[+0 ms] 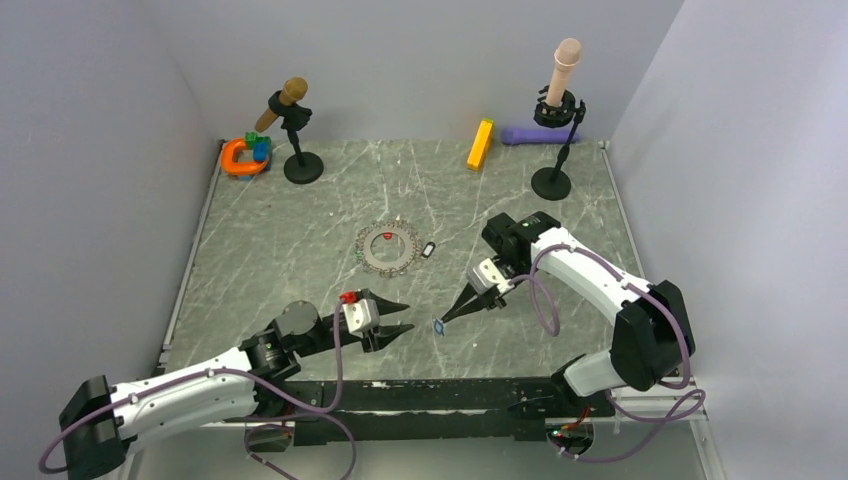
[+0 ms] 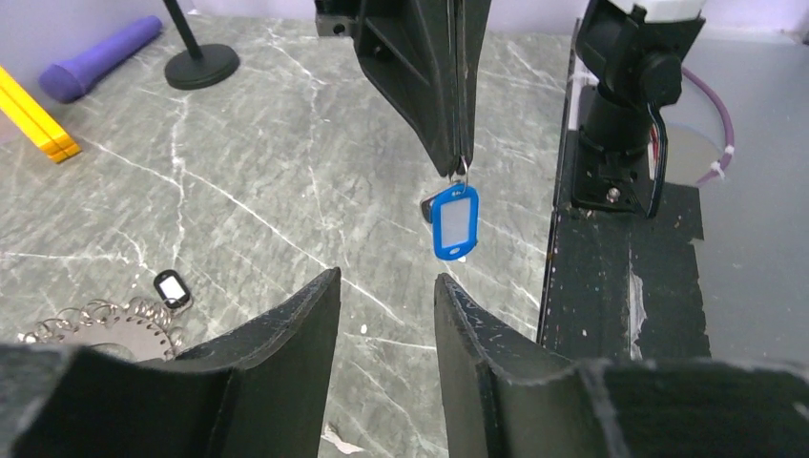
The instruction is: Put the keys on the keyring
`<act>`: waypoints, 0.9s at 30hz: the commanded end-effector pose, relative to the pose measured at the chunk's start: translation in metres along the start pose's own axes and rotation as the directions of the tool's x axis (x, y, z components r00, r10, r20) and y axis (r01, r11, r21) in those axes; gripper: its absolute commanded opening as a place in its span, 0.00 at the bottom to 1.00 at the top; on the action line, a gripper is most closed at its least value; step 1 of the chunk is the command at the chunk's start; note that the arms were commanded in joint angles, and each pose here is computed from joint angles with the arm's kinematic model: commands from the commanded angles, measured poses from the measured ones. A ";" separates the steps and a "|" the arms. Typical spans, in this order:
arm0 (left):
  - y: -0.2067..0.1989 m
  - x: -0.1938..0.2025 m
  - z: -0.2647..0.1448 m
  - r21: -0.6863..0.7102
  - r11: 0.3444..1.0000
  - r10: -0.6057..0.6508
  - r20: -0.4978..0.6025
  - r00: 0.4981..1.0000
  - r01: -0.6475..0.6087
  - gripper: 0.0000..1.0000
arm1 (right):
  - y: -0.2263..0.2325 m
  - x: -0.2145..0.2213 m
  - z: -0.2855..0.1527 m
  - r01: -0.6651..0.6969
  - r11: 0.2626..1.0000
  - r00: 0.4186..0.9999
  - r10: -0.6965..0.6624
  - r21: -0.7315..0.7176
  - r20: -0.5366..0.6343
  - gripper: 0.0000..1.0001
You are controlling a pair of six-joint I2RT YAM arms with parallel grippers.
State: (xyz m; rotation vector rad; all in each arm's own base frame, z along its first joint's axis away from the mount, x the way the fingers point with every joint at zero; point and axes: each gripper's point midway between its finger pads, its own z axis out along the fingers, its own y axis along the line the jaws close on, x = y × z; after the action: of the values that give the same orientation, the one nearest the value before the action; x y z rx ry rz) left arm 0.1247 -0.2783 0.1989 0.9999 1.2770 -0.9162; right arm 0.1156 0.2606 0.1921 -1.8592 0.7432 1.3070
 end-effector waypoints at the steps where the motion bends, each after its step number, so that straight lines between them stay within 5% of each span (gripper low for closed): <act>1: -0.008 -0.028 0.009 0.067 0.996 0.052 0.087 0.995 -0.058 0.45 | 0.003 -0.013 0.001 0.120 0.993 0.992 -0.120 0.002 0.039 0.00; 11: -0.009 -0.024 0.012 0.083 0.993 0.079 0.073 0.994 -0.085 0.45 | 0.006 -0.002 -0.002 0.137 0.990 0.990 -0.138 -0.032 -0.025 0.00; 17: -0.004 -0.023 0.009 0.051 0.995 0.081 0.063 0.995 -0.084 0.44 | -0.010 0.004 -0.021 -0.129 0.989 0.984 0.137 0.072 -0.110 0.00; 27: 0.002 -0.017 -0.004 0.000 0.996 0.086 0.062 0.994 -0.087 0.44 | 0.003 0.060 -0.106 -0.343 0.812 0.786 0.524 0.473 -0.329 0.00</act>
State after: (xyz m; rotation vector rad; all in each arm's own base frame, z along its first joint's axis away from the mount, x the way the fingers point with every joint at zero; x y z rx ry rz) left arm 0.1203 -0.2784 0.2132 1.0357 1.1810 -0.9029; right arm 0.1690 0.2047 0.1698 -1.7865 1.3607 1.0892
